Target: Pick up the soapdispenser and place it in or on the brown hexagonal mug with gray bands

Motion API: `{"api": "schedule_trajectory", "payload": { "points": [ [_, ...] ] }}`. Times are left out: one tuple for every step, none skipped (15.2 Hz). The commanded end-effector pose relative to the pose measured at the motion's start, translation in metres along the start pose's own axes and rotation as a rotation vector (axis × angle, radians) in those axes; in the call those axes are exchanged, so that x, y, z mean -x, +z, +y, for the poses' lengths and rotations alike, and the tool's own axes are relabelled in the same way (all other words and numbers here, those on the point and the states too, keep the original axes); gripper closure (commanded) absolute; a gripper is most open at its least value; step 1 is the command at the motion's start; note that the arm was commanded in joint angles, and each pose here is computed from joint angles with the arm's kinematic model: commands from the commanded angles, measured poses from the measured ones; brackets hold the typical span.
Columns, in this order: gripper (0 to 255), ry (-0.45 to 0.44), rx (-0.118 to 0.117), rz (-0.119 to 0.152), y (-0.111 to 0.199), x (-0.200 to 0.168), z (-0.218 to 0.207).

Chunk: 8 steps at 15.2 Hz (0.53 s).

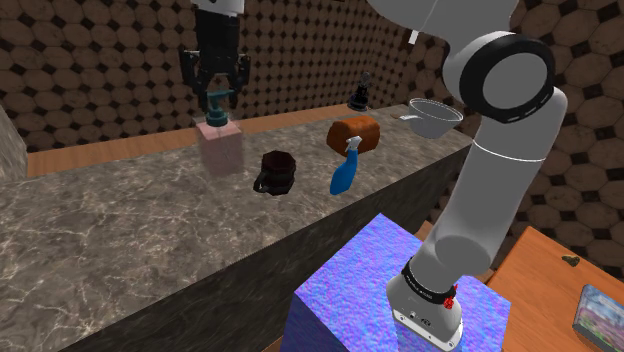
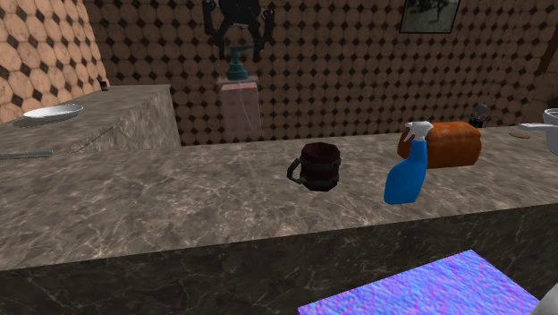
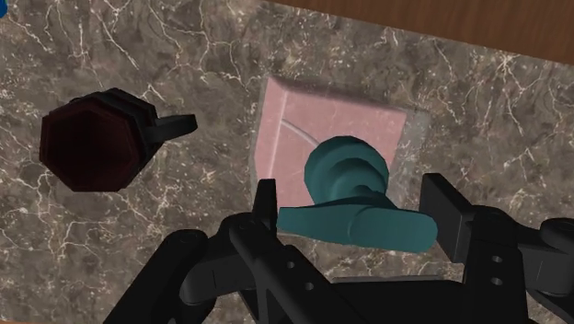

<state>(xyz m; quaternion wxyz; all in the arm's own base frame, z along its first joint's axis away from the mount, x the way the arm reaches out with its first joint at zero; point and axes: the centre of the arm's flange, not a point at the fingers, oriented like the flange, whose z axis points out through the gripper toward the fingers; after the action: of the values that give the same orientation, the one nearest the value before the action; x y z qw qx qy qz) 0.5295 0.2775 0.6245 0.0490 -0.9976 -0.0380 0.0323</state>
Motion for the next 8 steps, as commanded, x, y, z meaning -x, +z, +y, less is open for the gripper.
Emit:
{"api": "schedule_trajectory", "payload": {
  "points": [
    [255, -0.001, 0.000, 0.000, -0.008, -0.004, 0.024],
    [255, -0.001, 0.000, 0.000, -0.011, -0.005, 0.036],
    [255, -0.001, 0.000, 0.000, -0.015, -0.006, 0.049],
    [255, -0.001, 0.000, 0.000, -0.019, -0.008, 0.061],
    [255, -0.001, 0.000, 0.000, -0.023, -0.009, 0.074],
    [255, -0.001, 0.000, 0.000, -0.027, -0.010, 0.086],
    [255, -0.001, 0.000, 0.000, -0.031, -0.012, 0.099],
    [255, -0.001, 0.000, 0.000, -0.035, -0.013, 0.112]
  ]
}}
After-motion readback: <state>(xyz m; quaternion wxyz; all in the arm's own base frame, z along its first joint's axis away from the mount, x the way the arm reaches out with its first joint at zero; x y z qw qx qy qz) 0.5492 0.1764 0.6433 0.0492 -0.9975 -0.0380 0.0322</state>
